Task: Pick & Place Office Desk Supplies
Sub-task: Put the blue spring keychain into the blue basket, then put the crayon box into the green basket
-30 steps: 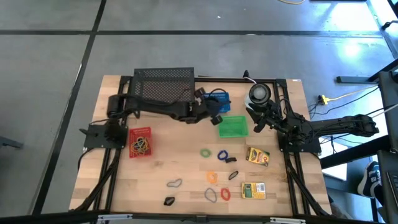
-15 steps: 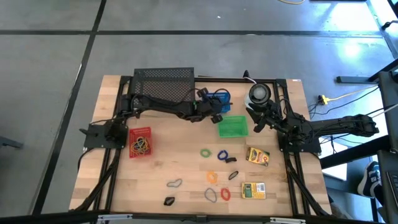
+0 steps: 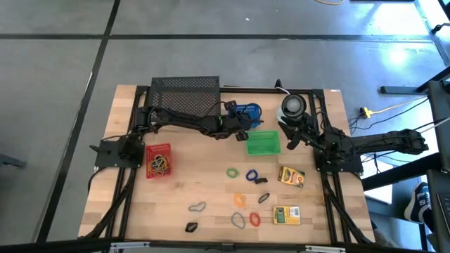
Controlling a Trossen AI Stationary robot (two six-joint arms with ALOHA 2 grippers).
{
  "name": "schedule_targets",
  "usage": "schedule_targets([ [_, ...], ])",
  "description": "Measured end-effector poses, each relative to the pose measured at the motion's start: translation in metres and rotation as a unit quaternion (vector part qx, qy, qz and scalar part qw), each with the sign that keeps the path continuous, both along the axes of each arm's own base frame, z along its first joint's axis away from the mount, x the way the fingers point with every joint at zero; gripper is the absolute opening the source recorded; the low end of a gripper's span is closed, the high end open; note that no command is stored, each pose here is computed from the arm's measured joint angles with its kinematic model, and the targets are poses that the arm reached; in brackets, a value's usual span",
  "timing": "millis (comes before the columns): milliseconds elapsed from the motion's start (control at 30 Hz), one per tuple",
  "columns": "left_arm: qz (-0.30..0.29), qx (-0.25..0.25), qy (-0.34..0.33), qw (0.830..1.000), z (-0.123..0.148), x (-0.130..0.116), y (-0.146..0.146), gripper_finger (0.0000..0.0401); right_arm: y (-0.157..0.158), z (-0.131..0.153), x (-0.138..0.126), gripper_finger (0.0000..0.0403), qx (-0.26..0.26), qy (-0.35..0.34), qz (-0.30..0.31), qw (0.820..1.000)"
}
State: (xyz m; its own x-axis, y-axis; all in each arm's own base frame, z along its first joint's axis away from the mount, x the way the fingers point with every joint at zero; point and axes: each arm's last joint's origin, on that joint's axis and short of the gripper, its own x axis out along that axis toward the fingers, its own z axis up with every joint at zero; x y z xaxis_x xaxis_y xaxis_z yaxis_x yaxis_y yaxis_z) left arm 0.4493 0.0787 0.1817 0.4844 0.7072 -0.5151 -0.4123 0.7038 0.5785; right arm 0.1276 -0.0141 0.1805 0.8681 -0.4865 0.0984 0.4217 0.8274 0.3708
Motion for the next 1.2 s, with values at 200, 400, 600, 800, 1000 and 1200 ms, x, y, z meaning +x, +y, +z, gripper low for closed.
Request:
schedule_targets([
  [200,0.020,0.046,0.028,0.998,0.001,-0.002,0.003,0.0046,0.000,0.000,0.000,0.0166,0.000,0.000,0.000,1.000],
  [400,0.037,0.060,0.036,0.997,0.002,-0.004,0.010,0.0063,0.000,0.000,0.000,0.0166,0.000,0.000,0.000,1.000],
  [600,0.033,0.060,0.036,0.997,0.002,-0.003,0.007,0.0085,0.000,0.000,0.000,0.0166,0.000,0.000,0.000,1.000],
  [800,0.034,0.061,0.033,0.997,0.002,-0.003,0.005,0.0115,0.000,0.000,0.000,0.0166,0.000,0.000,0.000,1.000],
  [1000,0.044,0.083,0.011,0.996,0.015,0.003,-0.017,0.0129,0.000,0.000,0.000,0.0166,0.000,0.000,0.000,1.000],
  [1200,0.005,0.126,0.000,0.992,0.044,0.016,-0.071,0.0123,0.000,0.000,0.000,0.0166,0.000,0.000,0.000,1.000],
])
